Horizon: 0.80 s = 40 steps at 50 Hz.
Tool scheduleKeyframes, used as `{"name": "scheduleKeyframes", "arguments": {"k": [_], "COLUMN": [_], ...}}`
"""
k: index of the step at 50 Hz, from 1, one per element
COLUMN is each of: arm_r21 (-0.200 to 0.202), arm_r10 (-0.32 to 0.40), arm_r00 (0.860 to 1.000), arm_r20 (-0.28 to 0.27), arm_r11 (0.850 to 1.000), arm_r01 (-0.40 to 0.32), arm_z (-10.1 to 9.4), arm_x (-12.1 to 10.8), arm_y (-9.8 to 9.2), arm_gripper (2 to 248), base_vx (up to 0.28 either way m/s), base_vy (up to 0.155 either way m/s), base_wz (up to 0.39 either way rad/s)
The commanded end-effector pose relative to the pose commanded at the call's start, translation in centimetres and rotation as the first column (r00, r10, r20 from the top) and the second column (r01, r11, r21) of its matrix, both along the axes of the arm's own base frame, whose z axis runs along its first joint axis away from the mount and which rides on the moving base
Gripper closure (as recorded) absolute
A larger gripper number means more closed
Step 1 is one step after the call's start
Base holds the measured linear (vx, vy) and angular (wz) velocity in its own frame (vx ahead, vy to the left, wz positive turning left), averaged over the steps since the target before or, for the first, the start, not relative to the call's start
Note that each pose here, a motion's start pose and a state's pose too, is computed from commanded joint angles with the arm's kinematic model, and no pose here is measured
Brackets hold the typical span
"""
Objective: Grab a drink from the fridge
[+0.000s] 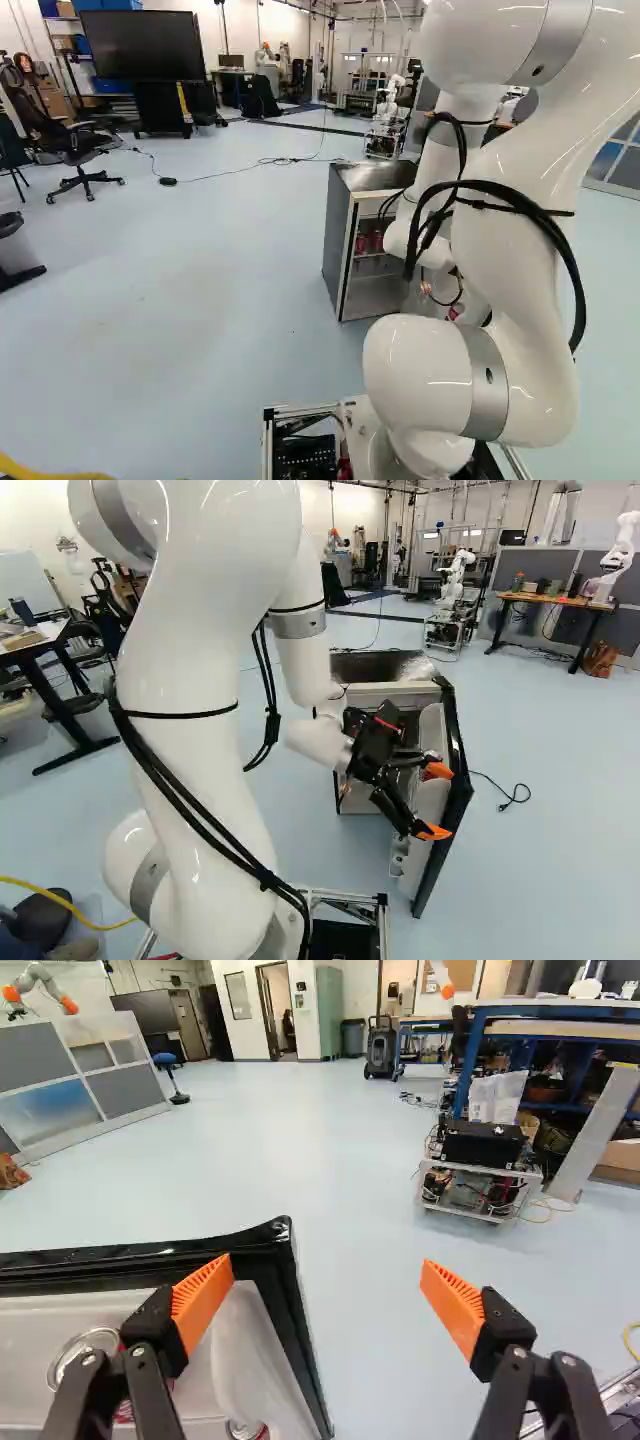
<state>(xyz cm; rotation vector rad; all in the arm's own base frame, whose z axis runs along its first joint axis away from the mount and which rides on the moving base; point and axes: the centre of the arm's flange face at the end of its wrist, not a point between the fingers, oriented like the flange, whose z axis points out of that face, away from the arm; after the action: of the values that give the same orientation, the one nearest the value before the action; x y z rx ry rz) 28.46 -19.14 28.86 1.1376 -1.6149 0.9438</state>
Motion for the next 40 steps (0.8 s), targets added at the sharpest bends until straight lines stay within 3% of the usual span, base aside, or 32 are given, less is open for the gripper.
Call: {"name": "scheduleKeyframes", "arguments": {"k": [21, 40], "arm_r21": [-0.013, -0.029], "arm_r10": [-0.032, -0.1], "arm_r00": [0.999, 0.992], "arm_r20": [0.036, 0.082], "arm_r11": [0.999, 0.994], "arm_r01": [0.033, 0.102], "arm_z": [0.0, 0.0], "arm_x": [2.5, 4.8], "arm_y": [-2.1, -6.0], "arm_gripper": [3, 3], "base_vx": [0.0, 0.0], "base_vy": [0.0, 0.0], "base_wz": [0.0, 0.0]}}
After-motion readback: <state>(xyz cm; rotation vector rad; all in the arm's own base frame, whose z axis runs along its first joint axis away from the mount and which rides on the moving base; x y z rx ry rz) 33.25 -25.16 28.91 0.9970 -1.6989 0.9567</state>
